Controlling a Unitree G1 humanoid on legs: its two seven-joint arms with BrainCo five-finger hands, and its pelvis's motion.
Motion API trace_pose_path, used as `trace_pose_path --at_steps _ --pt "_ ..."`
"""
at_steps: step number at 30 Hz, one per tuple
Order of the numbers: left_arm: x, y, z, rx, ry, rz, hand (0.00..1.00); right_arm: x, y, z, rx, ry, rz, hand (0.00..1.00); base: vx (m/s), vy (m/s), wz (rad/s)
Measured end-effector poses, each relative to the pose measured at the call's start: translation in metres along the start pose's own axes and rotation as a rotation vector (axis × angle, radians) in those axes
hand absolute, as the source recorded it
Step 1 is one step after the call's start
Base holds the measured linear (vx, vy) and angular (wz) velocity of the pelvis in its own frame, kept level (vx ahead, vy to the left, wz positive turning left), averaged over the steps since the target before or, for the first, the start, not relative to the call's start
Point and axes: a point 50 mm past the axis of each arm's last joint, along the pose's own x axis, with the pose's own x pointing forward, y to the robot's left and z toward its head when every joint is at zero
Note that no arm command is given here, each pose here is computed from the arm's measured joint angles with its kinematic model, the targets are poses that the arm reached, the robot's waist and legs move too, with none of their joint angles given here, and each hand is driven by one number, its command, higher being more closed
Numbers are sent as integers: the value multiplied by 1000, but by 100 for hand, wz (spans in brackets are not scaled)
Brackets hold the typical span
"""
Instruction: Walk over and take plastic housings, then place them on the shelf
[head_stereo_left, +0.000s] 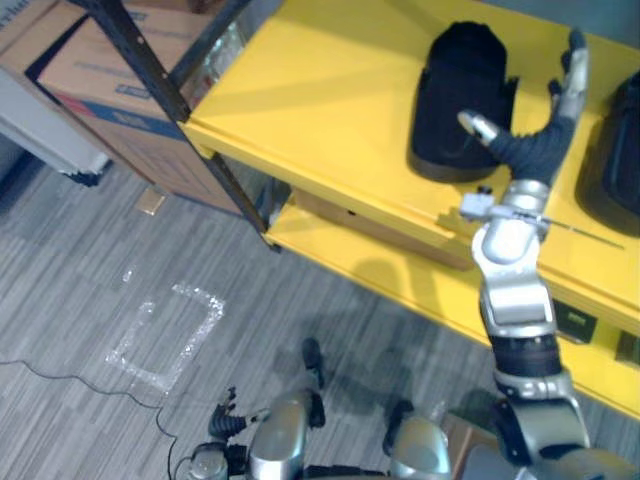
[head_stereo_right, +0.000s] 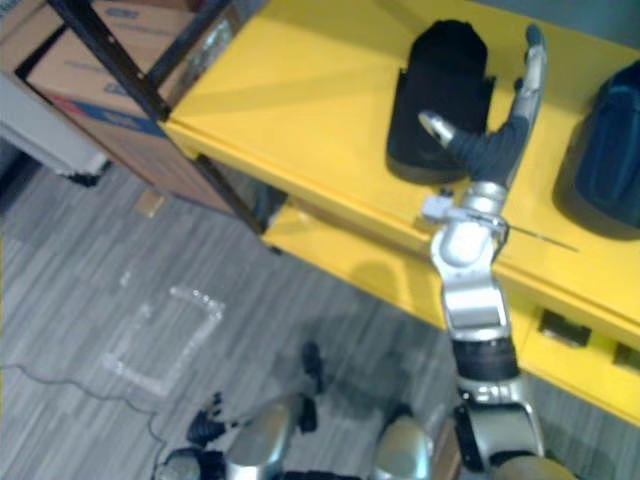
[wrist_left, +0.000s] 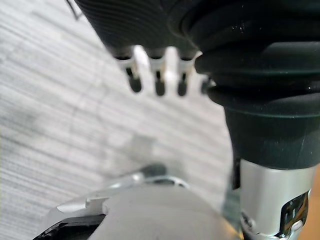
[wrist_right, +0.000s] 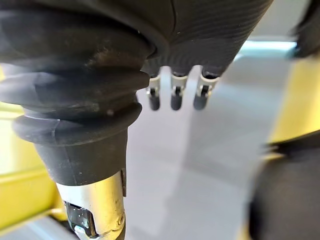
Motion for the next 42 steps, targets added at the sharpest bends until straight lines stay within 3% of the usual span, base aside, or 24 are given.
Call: trace_pose_path --at_steps 5,23,36,42 --pt "0 2 3 -5 -13 13 0 -5 -6 -10 65 75 -6 0 15 8 -1" --pt "-1 9 1 -11 -9 57 0 -33 10 -34 353 313 233 0 3 -1 0" --pt "-2 10 0 -12 -4 63 0 -44 28 -31 376 328 299 0 5 -7 -3" --pt "-2 10 -1 -13 -4 65 0 -37 20 -18 222 140 194 0 0 -1 -1"
